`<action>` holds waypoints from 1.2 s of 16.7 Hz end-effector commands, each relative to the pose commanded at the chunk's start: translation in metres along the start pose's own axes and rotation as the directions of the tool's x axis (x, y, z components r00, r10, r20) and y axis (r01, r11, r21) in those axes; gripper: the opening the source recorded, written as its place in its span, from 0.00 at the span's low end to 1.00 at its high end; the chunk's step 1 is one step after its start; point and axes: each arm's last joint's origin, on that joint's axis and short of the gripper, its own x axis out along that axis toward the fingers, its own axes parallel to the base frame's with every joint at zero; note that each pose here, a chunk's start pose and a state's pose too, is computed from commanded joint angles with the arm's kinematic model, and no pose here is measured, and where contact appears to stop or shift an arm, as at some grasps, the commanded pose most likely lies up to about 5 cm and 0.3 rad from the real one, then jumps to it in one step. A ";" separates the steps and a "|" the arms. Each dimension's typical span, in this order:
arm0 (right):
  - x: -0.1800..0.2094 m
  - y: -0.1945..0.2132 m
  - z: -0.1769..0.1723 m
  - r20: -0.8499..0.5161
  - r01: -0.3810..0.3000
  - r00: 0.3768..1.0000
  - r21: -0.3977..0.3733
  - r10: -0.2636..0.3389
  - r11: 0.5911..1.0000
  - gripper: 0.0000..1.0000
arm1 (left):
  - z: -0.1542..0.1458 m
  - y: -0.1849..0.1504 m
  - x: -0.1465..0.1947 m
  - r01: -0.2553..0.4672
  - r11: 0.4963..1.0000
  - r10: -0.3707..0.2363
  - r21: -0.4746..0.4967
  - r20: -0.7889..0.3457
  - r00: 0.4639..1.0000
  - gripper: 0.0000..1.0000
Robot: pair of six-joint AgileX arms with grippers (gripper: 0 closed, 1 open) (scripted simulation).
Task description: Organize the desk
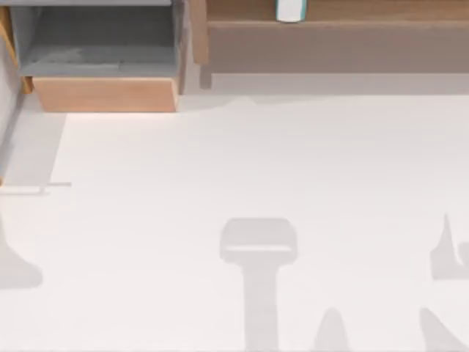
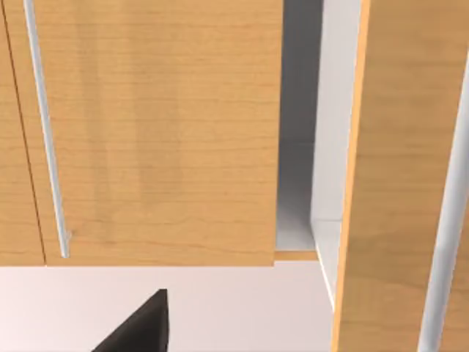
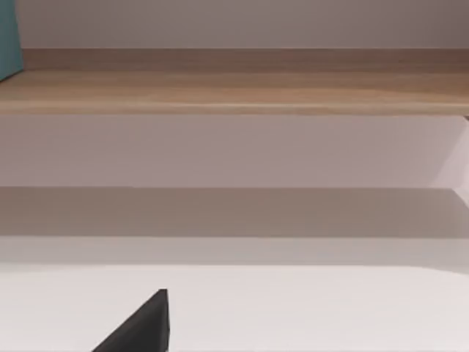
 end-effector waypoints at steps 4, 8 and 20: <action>0.000 0.000 0.000 0.000 0.000 1.000 0.000 0.000 1.000 1.00 | 0.001 0.000 0.016 0.000 1.000 0.000 0.000 0.000 1.000 1.00; 0.000 0.000 0.000 0.000 0.000 1.000 0.000 0.000 1.000 1.00 | 0.001 0.000 0.016 0.000 1.000 0.000 0.000 0.000 1.000 0.92; 0.000 0.000 0.000 0.000 0.000 1.000 0.000 0.000 1.000 1.00 | 0.001 0.000 0.016 0.000 1.000 0.000 0.000 0.000 1.000 0.02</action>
